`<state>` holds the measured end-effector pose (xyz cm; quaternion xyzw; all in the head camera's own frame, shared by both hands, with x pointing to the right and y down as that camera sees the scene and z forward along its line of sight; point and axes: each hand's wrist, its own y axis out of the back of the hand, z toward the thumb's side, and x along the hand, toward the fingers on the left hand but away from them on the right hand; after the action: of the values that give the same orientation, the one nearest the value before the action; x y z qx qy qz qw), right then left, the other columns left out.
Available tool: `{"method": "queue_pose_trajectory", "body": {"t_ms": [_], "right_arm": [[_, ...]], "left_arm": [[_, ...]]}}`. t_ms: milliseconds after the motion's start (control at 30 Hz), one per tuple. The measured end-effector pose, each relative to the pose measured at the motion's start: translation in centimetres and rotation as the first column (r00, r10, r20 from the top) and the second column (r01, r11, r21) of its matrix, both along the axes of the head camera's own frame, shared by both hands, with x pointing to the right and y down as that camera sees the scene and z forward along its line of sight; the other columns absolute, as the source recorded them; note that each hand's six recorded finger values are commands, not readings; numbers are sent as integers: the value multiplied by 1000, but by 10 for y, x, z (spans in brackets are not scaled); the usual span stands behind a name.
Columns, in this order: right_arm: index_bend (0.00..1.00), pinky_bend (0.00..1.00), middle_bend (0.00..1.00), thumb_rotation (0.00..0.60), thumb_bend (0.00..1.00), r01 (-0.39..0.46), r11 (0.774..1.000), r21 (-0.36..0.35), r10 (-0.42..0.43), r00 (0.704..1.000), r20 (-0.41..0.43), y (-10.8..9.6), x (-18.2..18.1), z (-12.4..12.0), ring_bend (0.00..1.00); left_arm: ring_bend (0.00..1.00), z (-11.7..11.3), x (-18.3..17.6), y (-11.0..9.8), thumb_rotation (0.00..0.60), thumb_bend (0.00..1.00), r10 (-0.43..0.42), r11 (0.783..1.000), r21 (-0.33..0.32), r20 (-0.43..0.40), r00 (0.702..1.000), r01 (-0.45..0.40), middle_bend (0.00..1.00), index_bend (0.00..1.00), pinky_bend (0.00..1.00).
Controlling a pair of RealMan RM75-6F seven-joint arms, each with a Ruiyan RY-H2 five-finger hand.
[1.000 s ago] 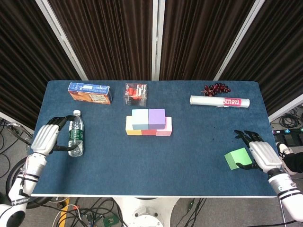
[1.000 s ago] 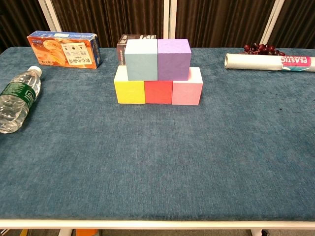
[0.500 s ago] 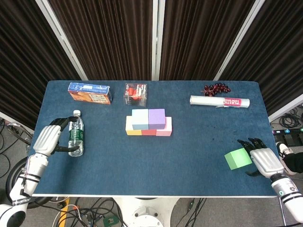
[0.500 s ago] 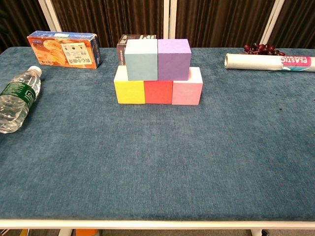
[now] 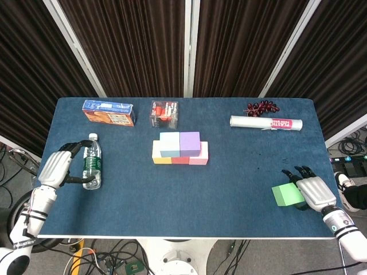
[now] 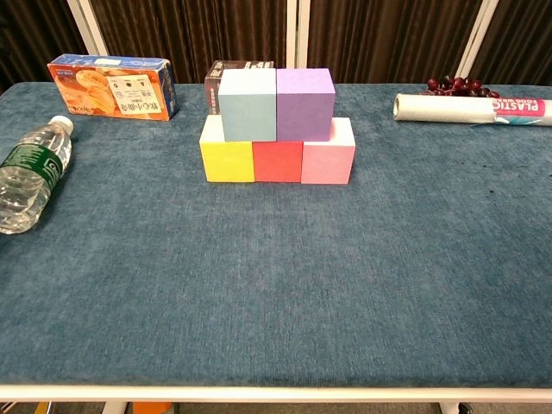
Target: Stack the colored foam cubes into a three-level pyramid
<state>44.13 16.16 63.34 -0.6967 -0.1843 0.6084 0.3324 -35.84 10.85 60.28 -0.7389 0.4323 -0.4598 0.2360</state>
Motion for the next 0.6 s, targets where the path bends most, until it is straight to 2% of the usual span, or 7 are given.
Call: {"method": "queue_pose_trajectory", "body": {"t_ms": [167, 333, 600], "right_arm": [[102, 0, 379, 600, 159, -33, 999, 31, 27, 988, 155, -29, -38, -21, 0], [115, 0, 386, 600, 159, -30, 997, 77, 5, 951, 308, -80, -100, -45, 0], [115, 0, 381, 600, 158, -29, 997, 67, -1, 913, 408, -139, -180, -68, 0]], "left_arm": [[185, -1, 0, -1, 600, 53, 0, 1000, 8, 3, 1000, 0, 216, 174, 159], [185, 0, 3, -1, 600, 54, 12, 1000, 15, 17, 1000, -12, 216, 174, 159], [185, 4, 8, -1, 600, 53, 44, 999, 29, 56, 997, -45, 216, 174, 159]]}}
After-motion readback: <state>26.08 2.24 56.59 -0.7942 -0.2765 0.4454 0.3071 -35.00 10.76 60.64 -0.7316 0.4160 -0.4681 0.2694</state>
